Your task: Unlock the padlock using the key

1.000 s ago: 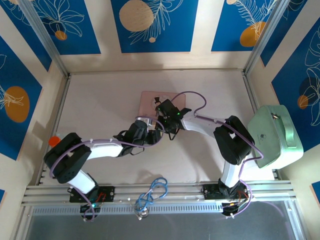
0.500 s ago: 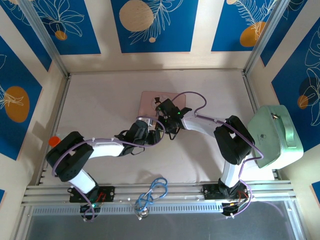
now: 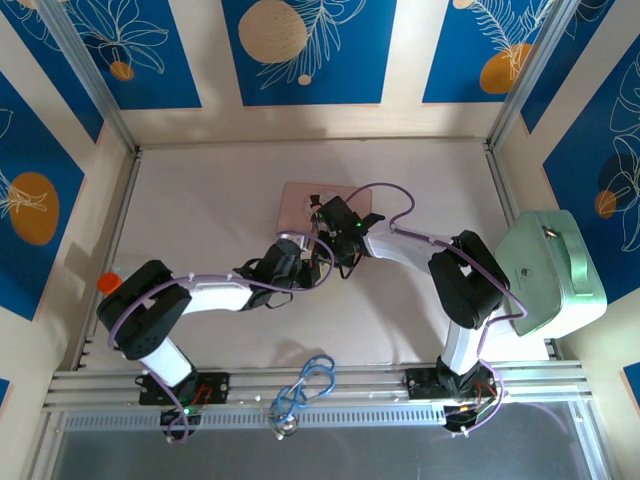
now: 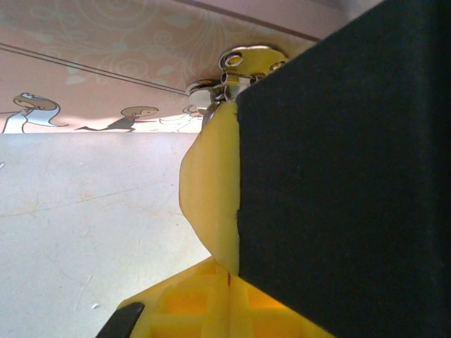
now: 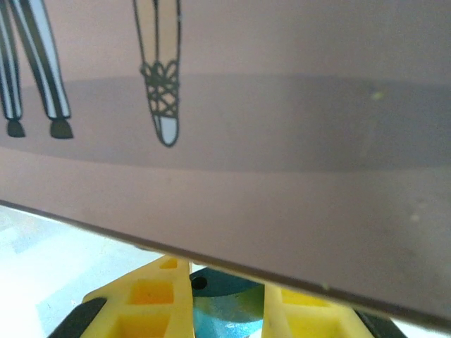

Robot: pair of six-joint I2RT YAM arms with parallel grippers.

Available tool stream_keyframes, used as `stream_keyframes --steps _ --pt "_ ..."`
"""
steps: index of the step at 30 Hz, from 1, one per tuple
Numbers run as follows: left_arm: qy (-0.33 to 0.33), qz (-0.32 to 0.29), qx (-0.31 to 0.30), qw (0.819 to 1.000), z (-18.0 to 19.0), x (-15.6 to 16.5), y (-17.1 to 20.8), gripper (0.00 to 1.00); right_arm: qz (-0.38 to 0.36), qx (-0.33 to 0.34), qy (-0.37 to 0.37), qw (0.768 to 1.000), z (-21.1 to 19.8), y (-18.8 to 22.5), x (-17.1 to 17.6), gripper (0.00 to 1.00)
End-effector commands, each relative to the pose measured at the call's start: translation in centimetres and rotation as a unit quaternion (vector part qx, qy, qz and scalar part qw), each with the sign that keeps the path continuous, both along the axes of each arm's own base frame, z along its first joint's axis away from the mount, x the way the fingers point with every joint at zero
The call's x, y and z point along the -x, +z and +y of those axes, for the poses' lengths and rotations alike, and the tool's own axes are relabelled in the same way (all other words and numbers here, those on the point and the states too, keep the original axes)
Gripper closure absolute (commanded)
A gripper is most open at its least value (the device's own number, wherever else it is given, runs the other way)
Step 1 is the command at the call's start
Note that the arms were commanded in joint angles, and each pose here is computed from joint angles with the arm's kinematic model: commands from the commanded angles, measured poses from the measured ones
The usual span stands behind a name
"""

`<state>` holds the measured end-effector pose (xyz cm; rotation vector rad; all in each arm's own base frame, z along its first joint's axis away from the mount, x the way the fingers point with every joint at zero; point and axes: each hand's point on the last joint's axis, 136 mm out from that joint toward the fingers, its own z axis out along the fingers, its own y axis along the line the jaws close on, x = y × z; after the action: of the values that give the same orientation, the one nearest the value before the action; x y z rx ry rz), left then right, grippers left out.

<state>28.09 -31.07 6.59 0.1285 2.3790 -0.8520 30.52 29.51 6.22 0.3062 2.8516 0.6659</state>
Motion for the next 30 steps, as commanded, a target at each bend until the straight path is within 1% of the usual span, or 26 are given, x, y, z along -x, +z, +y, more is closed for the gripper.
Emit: stream_keyframes --steps 1,2,3,5,6,7,9,13,17,19,22,30 --pt "0.017 -0.06 -0.019 0.998 0.4 -1.0 2.1 1.0 0.029 -0.032 0.013 0.999 1.7 0.8 1.0 0.94" --pt "0.019 -0.072 -0.027 0.997 0.5 -1.0 2.5 1.0 0.03 -0.033 0.012 0.999 1.7 0.8 1.0 0.91" --pt "0.021 -0.082 -0.035 0.996 0.7 -1.0 2.8 1.0 0.03 -0.033 0.011 0.999 1.6 0.9 0.9 0.86" --pt "0.021 -0.099 -0.054 0.993 0.9 -0.9 3.1 1.0 0.021 -0.03 0.011 0.999 1.4 1.5 0.5 0.65" --pt "0.02 -0.107 -0.059 0.992 0.8 -0.9 3.3 1.0 0.017 -0.027 0.01 0.999 1.2 1.9 0.3 0.59" --pt "0.019 -0.112 -0.064 0.991 0.8 -0.8 3.3 1.0 0.013 -0.026 0.008 1.0 0.9 2.3 0.1 0.54" --pt "0.016 -0.12 -0.069 0.99 0.6 -0.8 3.5 1.0 0.013 -0.024 0.002 1.0 0.5 2.9 -0.1 0.51" --pt "0.007 -0.126 -0.074 0.989 0.1 -0.7 3.3 1.0 0.037 -0.018 -0.007 0.999 -0.1 3.3 -0.3 0.48" --pt "-0.007 -0.138 -0.105 0.985 -0.6 -0.4 3.3 1.0 0.067 0.009 -0.008 0.998 -0.4 3.2 0.2 0.48" --pt "-0.007 -0.14 -0.109 0.984 -0.7 -0.5 3.3 1.0 0.082 0.012 -0.017 0.996 -0.7 3.0 0.3 0.48" --pt "-0.008 -0.14 -0.115 0.983 -0.7 -0.4 3.1 1.0 0.093 0.01 -0.022 0.995 -0.8 2.7 0.2 0.51" --pt "-0.021 -0.149 -0.122 0.981 -1.4 -0.1 3.2 1.0 0.113 0.034 -0.003 0.993 0.0 1.8 -0.5 0.57"
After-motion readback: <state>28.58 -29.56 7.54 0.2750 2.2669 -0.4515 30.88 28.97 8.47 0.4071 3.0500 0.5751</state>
